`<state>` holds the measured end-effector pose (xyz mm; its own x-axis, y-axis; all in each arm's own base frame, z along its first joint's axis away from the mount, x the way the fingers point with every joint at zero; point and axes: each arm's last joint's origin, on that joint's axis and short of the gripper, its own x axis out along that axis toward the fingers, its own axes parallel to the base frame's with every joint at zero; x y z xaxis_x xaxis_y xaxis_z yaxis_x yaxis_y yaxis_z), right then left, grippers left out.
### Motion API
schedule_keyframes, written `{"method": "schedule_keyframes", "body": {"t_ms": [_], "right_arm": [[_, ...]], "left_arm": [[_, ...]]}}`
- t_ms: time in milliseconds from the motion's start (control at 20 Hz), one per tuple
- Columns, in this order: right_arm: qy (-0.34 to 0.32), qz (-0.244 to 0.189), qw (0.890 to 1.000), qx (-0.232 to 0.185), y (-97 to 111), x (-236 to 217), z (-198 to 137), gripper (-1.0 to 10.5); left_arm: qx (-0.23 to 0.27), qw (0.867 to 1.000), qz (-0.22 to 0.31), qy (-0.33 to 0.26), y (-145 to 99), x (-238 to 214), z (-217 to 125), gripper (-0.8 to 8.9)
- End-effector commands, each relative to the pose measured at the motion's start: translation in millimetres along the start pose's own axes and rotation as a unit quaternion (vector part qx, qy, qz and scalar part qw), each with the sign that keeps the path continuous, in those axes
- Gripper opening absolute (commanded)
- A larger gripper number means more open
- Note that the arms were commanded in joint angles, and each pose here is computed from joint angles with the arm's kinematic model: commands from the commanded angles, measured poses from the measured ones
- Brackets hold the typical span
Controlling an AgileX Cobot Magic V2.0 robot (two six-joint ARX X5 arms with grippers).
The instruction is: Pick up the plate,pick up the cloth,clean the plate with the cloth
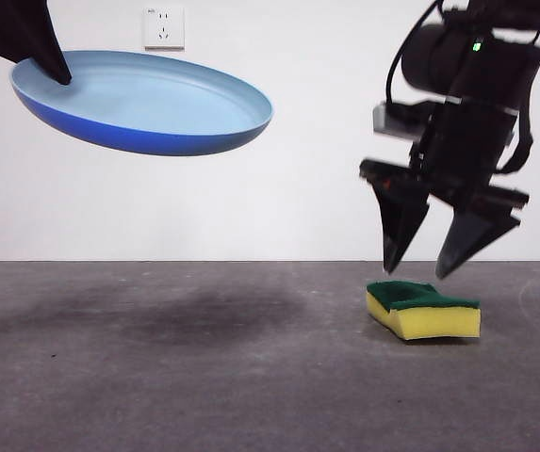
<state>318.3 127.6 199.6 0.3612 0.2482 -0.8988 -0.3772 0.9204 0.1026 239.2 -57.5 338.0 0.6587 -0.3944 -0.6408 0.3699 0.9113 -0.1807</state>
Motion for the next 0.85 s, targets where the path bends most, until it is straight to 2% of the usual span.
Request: {"method": "schedule_keyframes", "body": {"t_ms": [50, 150, 250, 350, 450, 500, 650, 850], "right_arm": [[0.019, -0.002, 1.0, 0.0, -1, 17, -2, 2.8], [0.031, -0.003, 1.0, 0.002, -2, 28, -3, 2.7], [0.043, -0.003, 0.999, 0.006, -3, 35, -5, 1.8], [0.054, -0.004, 0.999, 0.007, -4, 42, -7, 1.5], [0.059, -0.004, 0.998, 0.006, -4, 45, -8, 0.1], [0.059, -0.004, 0.998, 0.002, -4, 45, -8, -0.2], [0.06, -0.004, 0.998, 0.002, -4, 45, -8, -0.2], [0.05, 0.004, 0.999, -0.005, 3, 31, -6, -0.2]], "left_arm": [[0.009, 1.0, -0.004, 0.009, -1, 1, -2, -0.08], [0.009, 1.0, -0.004, 0.01, -1, 1, -2, -0.08], [0.009, 1.0, -0.003, 0.01, -1, 1, -2, -0.08], [0.01, 1.0, -0.002, 0.01, -1, 1, -2, -0.08], [0.011, 1.0, -0.002, 0.01, -1, 1, -2, -0.08], [0.011, 1.0, -0.002, 0.01, -1, 1, -2, -0.08], [0.011, 1.0, 0.0, 0.01, -1, 1, -2, -0.08], [0.01, 0.998, 0.045, 0.031, 4, 15, -3, -0.08]]}}
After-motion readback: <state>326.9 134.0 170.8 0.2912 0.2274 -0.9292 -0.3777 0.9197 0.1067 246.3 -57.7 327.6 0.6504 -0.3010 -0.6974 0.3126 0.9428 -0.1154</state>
